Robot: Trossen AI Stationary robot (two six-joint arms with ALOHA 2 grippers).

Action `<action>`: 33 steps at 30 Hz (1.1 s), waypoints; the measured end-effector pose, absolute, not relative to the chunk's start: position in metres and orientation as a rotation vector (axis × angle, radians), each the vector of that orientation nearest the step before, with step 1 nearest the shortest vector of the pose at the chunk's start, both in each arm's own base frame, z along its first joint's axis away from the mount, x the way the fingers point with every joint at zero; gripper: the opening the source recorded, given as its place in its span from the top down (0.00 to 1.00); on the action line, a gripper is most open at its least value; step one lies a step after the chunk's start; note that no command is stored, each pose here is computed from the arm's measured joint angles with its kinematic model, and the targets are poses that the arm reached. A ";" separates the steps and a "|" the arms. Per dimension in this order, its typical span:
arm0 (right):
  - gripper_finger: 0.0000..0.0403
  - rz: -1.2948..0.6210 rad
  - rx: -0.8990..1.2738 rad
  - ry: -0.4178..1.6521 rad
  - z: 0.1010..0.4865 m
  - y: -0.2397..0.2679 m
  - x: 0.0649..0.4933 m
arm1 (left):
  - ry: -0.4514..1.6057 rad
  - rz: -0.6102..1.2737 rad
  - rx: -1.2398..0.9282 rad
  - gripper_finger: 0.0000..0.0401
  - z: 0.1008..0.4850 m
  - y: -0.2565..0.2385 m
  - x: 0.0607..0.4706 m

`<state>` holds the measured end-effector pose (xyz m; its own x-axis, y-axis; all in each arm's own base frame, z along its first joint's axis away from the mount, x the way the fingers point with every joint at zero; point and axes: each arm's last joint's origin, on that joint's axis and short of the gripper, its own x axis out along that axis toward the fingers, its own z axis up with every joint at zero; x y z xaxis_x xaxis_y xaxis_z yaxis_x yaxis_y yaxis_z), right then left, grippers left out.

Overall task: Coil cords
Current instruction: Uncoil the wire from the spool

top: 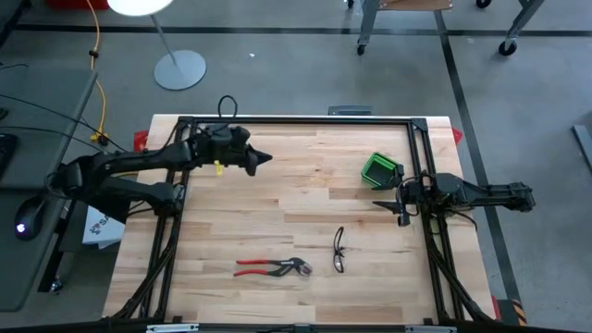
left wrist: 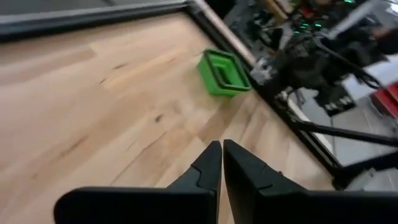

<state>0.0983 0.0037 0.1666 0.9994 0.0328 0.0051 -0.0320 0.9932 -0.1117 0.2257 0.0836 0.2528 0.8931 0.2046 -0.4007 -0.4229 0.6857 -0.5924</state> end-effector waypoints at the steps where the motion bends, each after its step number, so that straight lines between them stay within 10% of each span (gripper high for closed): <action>1: 0.55 0.033 -0.112 -0.007 0.167 0.004 0.098 | 0.317 0.367 -0.761 0.98 0.251 0.083 0.227; 7: 0.55 -0.048 -0.078 -0.127 0.179 0.001 0.098 | 0.170 0.356 -0.957 1.00 0.262 0.079 0.232; 15: 0.55 -0.206 0.619 -1.067 0.262 -0.012 0.048 | -0.281 0.354 -0.824 1.00 0.303 0.082 0.235; 24: 0.55 -0.228 0.825 -0.462 0.286 -0.008 0.101 | -0.226 0.460 -0.758 1.00 0.301 0.091 0.226; 33: 0.55 -0.325 0.668 -0.335 0.327 -0.010 0.156 | 0.392 0.929 -0.888 1.00 0.290 0.113 0.172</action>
<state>0.1564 -0.0102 0.3269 0.8970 -0.3959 0.1964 0.1844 0.7393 0.6476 0.1723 0.1129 0.2895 0.5637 0.5243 -0.6383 -0.8230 0.2910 -0.4878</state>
